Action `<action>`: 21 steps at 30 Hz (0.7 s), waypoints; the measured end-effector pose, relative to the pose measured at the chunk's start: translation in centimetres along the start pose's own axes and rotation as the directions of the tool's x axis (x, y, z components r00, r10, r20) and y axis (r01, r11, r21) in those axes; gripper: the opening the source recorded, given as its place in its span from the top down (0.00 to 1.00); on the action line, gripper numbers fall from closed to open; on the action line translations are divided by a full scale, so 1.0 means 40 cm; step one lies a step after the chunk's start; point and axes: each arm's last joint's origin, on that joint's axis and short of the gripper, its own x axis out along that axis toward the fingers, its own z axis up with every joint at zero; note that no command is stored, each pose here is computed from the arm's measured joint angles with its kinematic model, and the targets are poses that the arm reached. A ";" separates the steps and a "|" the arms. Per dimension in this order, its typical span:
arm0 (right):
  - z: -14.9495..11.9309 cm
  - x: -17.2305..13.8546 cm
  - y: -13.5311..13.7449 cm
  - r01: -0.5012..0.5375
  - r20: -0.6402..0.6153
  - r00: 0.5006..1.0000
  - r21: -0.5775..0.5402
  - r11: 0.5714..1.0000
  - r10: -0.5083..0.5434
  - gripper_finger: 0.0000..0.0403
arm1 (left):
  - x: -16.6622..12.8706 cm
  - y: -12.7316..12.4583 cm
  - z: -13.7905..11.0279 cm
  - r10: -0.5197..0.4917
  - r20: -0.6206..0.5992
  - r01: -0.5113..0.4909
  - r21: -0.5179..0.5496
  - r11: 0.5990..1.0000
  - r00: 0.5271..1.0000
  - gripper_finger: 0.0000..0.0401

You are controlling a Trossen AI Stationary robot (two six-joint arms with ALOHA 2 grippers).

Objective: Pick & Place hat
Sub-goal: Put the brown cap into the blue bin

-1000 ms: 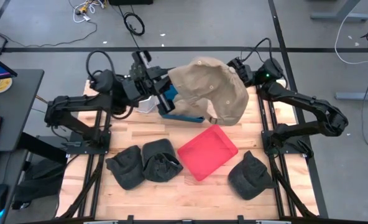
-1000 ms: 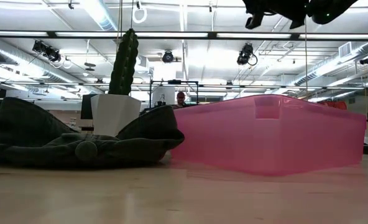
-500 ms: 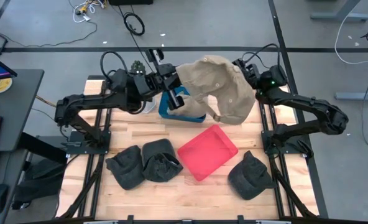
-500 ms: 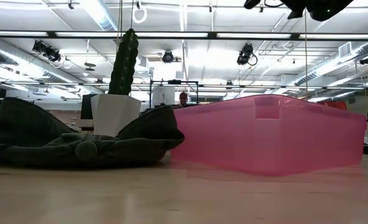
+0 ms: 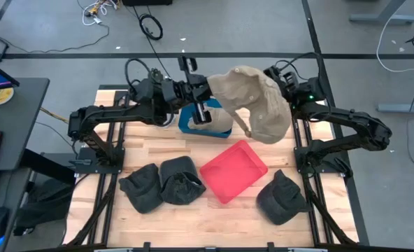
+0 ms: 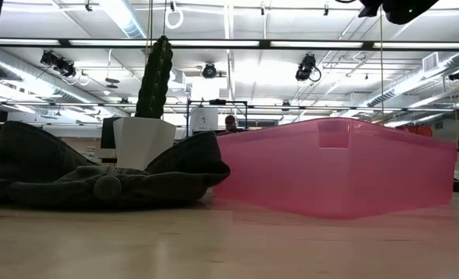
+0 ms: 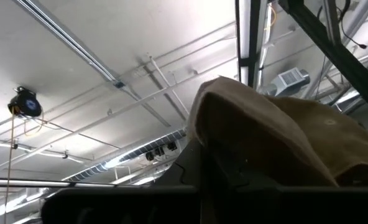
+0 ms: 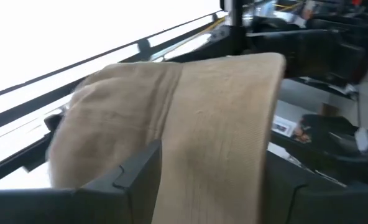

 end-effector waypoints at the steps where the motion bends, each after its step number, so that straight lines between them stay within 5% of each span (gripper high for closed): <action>1: -0.001 0.000 0.003 -0.010 0.000 1.000 -0.006 1.000 0.010 0.48 | 0.000 0.000 -0.001 0.007 -0.006 -0.007 -0.001 1.000 1.000 0.98; 8: -0.004 0.000 0.011 -0.037 -0.011 0.999 -0.059 0.998 0.036 0.58 | 0.000 0.005 -0.006 0.046 -0.024 -0.046 0.002 0.999 0.999 0.98; 15: -0.012 -0.002 0.030 -0.090 -0.044 0.995 -0.162 0.983 0.084 0.95 | -0.001 0.006 -0.017 0.080 -0.077 -0.080 0.004 0.997 0.994 0.97; 21: -0.015 -0.004 0.043 -0.145 -0.049 0.989 -0.178 0.973 0.138 0.98 | -0.003 0.008 -0.035 0.170 -0.192 -0.170 0.021 0.985 0.966 0.91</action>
